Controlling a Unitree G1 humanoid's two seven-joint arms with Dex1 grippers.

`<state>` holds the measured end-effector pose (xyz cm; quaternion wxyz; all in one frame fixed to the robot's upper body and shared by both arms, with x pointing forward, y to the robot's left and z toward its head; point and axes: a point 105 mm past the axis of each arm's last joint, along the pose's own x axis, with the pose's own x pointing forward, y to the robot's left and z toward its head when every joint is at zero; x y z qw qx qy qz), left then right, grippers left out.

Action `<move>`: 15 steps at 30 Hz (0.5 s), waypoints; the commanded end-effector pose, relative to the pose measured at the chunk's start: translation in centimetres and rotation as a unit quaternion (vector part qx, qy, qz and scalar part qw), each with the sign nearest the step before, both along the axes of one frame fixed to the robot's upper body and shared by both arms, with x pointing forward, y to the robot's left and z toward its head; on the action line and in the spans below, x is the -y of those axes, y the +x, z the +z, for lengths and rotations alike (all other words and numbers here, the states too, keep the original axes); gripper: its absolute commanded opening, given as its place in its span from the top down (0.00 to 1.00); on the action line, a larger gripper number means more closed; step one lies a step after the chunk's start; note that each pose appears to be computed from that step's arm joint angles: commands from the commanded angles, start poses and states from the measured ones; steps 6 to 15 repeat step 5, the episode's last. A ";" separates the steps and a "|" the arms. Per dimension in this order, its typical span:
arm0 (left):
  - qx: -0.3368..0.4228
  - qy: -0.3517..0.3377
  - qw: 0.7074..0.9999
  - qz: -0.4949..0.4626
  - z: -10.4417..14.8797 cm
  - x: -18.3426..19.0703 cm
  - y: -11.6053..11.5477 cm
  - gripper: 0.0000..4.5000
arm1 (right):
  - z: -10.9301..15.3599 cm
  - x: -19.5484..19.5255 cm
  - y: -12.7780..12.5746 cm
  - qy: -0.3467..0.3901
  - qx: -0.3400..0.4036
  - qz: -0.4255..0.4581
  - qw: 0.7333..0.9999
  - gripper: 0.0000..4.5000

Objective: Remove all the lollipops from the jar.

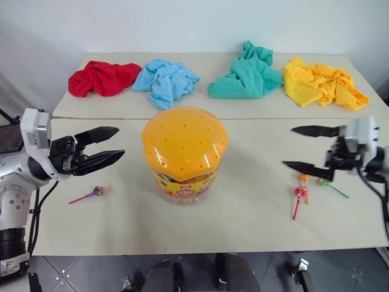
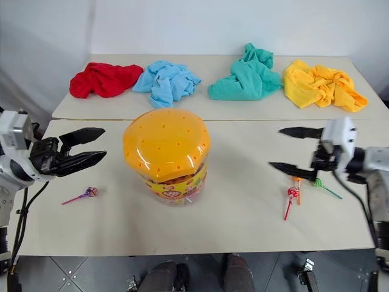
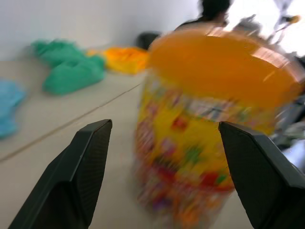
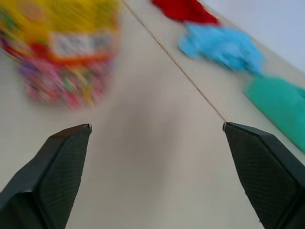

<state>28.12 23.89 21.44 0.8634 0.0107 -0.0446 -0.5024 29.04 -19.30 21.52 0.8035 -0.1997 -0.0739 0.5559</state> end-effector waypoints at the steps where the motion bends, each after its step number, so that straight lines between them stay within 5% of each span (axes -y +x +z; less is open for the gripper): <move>1: 0.005 0.066 0.997 0.049 -2.5 -0.3 0.7 0.16 | -0.5 -3.0 -0.2 0.008 0.012 0.038 0.999 0.01; 5: 0.045 0.098 0.989 0.105 -3.7 0.8 1.3 0.16 | -2.9 -4.4 0.5 0.009 0.021 0.029 0.999 0.01; 15: 0.045 0.098 0.989 0.105 -3.7 0.8 1.3 0.16 | -2.9 -4.4 0.5 0.009 0.021 0.029 0.999 0.01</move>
